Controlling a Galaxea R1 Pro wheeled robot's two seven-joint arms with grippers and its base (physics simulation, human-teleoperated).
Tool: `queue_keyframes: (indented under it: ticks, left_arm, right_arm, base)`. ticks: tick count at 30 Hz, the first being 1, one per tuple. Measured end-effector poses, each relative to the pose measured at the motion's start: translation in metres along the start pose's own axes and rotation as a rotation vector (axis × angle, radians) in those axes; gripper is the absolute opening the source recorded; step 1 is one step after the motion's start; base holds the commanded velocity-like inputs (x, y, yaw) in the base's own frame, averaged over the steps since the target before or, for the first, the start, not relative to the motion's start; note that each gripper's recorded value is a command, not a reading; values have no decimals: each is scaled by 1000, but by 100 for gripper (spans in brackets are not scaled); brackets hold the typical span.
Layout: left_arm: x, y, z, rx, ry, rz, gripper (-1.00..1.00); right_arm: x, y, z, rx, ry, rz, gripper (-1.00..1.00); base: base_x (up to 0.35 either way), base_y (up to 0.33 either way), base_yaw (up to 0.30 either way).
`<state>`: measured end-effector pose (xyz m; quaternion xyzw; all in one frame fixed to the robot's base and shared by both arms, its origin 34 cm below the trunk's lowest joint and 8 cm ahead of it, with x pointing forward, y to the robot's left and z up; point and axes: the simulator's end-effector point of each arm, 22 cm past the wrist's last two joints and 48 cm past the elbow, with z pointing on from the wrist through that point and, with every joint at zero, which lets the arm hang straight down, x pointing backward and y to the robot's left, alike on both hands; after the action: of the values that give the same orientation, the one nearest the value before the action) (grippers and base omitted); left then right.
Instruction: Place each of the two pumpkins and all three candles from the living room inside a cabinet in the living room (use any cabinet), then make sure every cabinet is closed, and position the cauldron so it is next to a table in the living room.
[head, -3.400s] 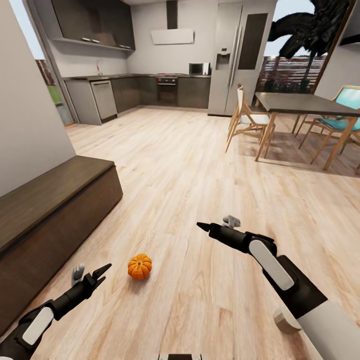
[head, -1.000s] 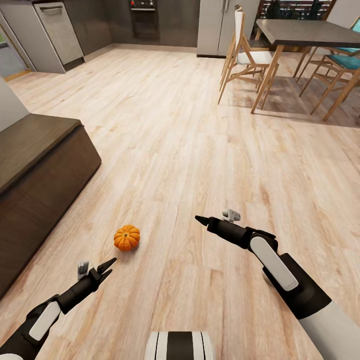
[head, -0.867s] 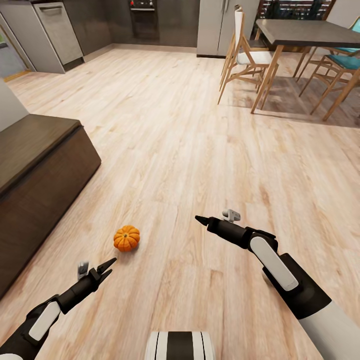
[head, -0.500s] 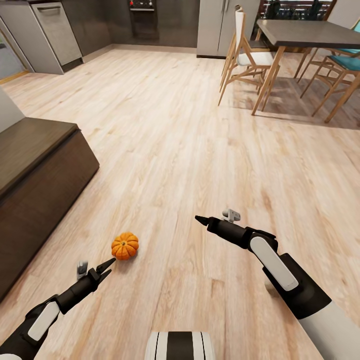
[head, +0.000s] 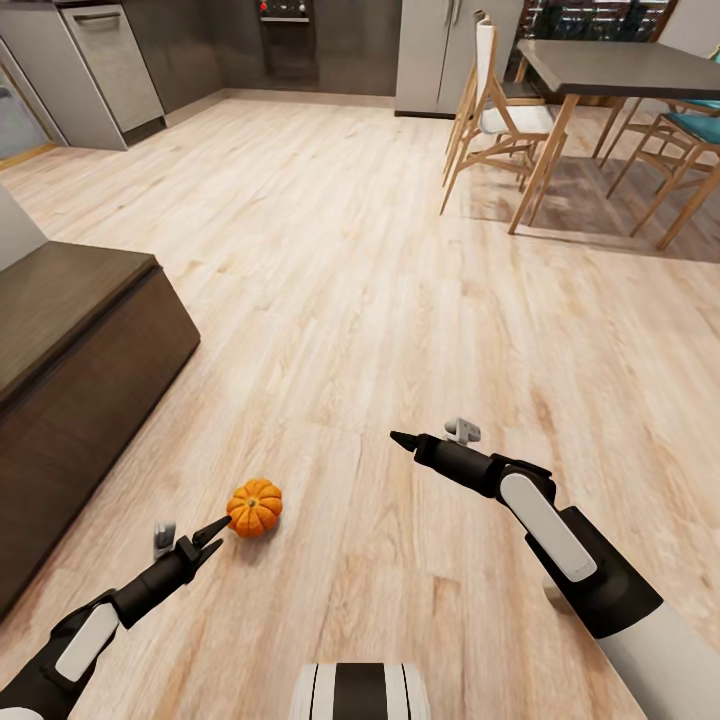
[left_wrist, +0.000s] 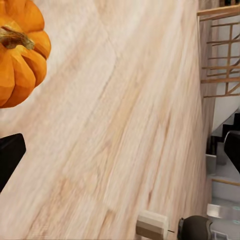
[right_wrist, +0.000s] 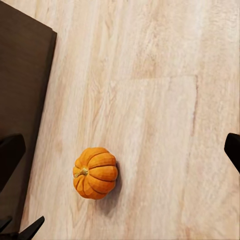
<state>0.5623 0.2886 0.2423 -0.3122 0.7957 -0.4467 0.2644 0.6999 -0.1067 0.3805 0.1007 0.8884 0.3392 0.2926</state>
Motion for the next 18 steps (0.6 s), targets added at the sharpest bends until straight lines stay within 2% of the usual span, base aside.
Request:
queue_keyframes:
  ticks: [18]
  left_arm:
    - [-1, -2, 0, 9, -2, 2, 100]
  right_arm:
    - [0, 0, 0, 0, 0, 0, 100]
  base:
    - [5, 4, 0]
